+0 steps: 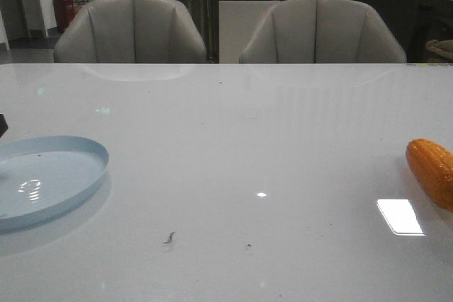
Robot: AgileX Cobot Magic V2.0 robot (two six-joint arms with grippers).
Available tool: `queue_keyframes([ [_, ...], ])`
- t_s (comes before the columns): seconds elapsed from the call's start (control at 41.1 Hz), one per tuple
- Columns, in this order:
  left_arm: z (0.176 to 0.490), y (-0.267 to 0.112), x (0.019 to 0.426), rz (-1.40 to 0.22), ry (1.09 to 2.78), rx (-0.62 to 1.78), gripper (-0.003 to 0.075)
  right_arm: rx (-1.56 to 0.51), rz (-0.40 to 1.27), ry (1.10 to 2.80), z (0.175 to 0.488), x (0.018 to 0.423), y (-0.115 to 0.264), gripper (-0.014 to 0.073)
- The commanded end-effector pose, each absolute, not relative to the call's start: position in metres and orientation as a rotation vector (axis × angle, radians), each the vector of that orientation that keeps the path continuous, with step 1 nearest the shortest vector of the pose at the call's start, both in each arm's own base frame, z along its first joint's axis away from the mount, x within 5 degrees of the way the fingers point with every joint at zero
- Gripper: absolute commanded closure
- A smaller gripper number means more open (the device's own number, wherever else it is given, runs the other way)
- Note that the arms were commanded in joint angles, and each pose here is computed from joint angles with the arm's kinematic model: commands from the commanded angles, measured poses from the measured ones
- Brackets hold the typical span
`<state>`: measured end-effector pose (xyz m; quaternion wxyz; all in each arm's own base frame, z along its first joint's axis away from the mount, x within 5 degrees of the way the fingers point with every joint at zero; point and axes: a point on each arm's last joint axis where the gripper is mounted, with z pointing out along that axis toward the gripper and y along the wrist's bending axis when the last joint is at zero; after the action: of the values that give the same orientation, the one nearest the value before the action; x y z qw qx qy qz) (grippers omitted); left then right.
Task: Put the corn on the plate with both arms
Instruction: 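Grasp the rim of the light blue plate with the left gripper and lift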
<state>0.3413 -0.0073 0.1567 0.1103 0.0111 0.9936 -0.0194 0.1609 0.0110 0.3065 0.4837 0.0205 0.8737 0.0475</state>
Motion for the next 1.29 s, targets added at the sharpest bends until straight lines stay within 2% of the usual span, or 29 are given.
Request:
queue_keyframes([
  [0.0,0.177,-0.007,0.347,-0.059,2.834,0.016,0.0258,0.044,0.108,2.021,0.324,0.165,0.01,0.0216],
  [0.073,0.177,-0.007,0.347,-0.058,2.829,0.016,0.0344,0.044,0.108,2.021,0.324,0.165,0.01,0.0216],
  [0.243,0.177,-0.007,0.348,-0.058,2.821,0.016,0.0632,0.044,0.108,2.021,0.324,0.165,0.01,0.0216],
  [0.438,0.192,-0.008,0.355,-0.064,2.824,0.018,0.0619,0.044,0.108,2.021,0.324,0.165,0.01,0.0216],
  [0.657,0.244,-0.012,0.379,-0.131,2.761,-0.002,0.0619,0.044,0.108,2.018,0.324,0.165,0.01,0.0216],
  [0.973,0.32,-0.041,0.4,-0.532,2.55,-0.108,0.0619,0.044,0.109,2.014,0.325,0.165,0.01,0.0216],
  [1.119,0.332,-0.068,0.398,-0.687,2.511,-0.085,0.0619,0.044,0.109,2.014,0.325,0.165,0.01,0.0216],
  [1.265,0.329,-0.103,0.392,-0.733,2.528,0.023,0.0619,0.044,0.109,2.014,0.325,0.165,0.01,0.0216],
])
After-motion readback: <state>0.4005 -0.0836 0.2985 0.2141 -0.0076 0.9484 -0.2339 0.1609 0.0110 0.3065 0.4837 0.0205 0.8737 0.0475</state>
